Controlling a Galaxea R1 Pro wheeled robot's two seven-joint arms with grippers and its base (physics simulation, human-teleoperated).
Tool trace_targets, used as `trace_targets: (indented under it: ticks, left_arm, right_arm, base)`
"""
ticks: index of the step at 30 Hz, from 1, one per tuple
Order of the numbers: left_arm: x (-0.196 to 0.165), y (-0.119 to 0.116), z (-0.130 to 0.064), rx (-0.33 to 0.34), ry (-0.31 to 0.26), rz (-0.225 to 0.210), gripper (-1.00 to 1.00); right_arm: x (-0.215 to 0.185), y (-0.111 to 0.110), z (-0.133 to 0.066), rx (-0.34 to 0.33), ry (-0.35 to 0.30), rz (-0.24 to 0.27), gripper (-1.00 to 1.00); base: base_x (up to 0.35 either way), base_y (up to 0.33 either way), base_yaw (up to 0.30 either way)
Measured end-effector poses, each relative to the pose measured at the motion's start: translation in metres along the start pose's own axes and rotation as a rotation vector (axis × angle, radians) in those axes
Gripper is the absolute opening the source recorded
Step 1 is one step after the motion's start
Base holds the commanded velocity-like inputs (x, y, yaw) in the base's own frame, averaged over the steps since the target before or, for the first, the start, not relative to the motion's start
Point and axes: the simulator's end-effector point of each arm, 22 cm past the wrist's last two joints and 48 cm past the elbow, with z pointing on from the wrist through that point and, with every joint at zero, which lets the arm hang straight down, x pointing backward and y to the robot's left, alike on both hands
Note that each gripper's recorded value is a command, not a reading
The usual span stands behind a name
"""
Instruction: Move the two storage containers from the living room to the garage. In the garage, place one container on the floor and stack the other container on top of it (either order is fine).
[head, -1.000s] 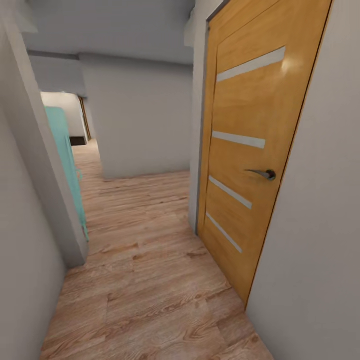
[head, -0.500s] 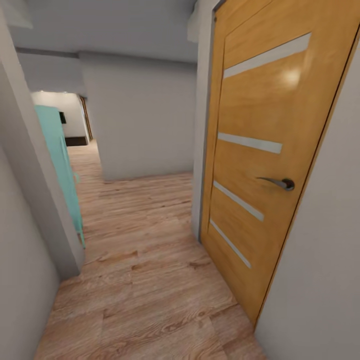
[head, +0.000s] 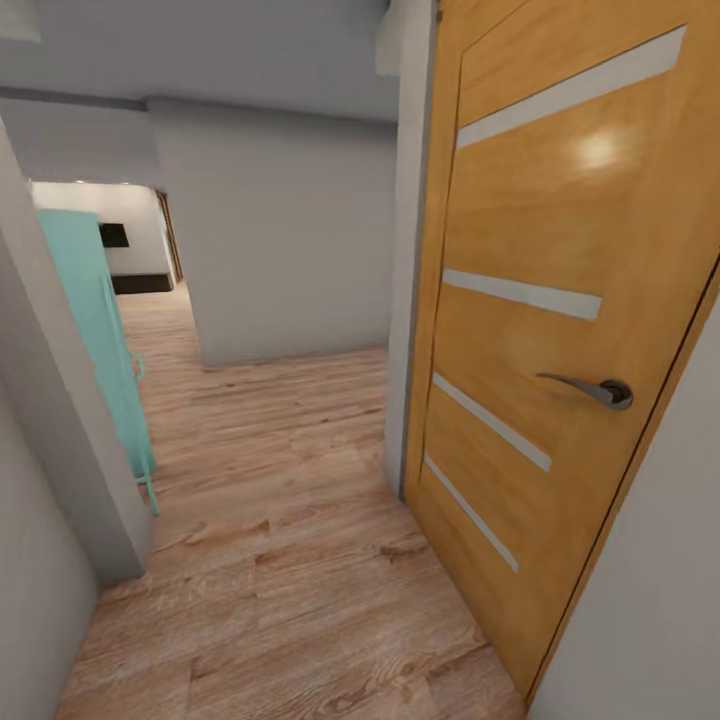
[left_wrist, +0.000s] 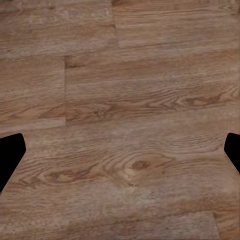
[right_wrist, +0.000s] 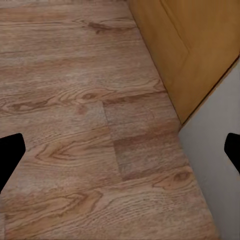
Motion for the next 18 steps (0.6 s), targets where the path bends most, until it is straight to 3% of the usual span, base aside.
trace_targets:
  ticks: [5,18]
  left_arm:
    - [0.0000,0.0002,0.0000,0.000,0.000,0.000,1.00]
    - [0.0000,-0.0004,-0.0001,0.000,0.000,-0.001,1.00]
  right_arm:
    - [0.0003,-0.0004,-0.0001,0.001,0.001,0.000,1.00]
    - [-0.0004,0.0003,0.0005,0.000,0.001,-0.002,1.00]
  base:
    - [0.327,0.000,0.077]
    - [0.327,0.000,0.280]
